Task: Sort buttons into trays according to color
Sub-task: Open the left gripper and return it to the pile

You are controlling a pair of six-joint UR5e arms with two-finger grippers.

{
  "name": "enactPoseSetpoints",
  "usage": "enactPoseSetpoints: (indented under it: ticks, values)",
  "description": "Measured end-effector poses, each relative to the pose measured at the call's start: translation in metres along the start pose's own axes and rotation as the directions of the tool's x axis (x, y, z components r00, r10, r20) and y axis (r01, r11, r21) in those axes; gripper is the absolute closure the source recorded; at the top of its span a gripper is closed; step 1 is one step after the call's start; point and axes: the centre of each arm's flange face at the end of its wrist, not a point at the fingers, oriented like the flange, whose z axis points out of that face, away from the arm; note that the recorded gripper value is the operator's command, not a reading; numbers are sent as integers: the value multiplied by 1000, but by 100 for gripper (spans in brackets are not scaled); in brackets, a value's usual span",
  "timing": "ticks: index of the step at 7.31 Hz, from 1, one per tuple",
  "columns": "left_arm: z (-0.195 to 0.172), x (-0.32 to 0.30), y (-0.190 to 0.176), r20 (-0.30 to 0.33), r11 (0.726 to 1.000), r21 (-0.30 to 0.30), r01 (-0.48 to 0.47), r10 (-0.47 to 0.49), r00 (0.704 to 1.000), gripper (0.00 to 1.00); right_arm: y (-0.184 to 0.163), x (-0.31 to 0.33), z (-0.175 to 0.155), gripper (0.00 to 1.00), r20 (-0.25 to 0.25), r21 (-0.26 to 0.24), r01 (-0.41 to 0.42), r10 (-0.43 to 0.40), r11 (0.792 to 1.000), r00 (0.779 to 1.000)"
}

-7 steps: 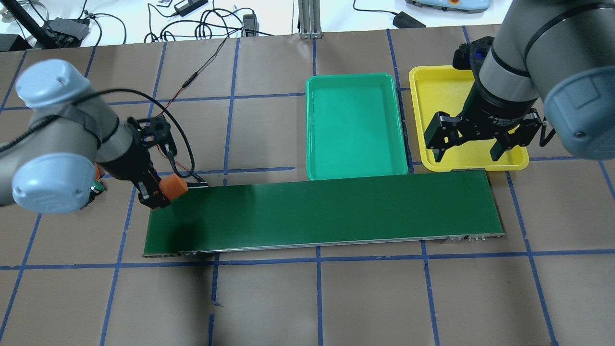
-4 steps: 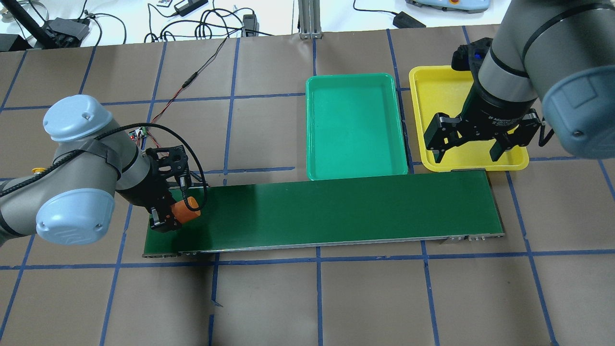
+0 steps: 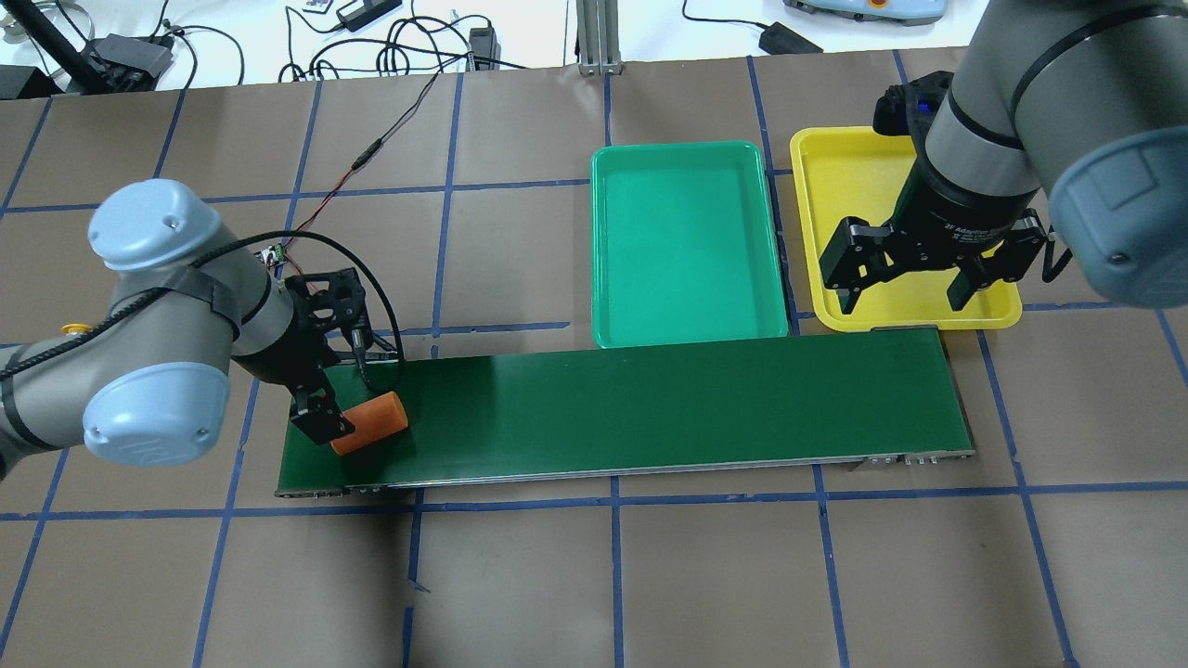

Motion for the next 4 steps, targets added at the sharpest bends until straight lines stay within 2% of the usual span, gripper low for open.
enactPoseSetpoints:
  ticks: [1,2,3,4]
  values:
    - [-30,-32,11,21,998,1,57,-57,998,0,0,0,0,0,-1,-1,-1,1,1000,1000]
    - [-50,-69,31,25,987,1,160,-160,987,0,0,1,0,0,-1,0,-2,2,1000,1000]
    - [-53,-109,51,22,959,1,283,-283,959,0,-1,1,0,0,-1,3,-2,2,1000,1000]
    - [-49,-147,68,23,909,-5,418,-417,908,0,-1,1,1,0,-1,2,-2,2,1000,1000]
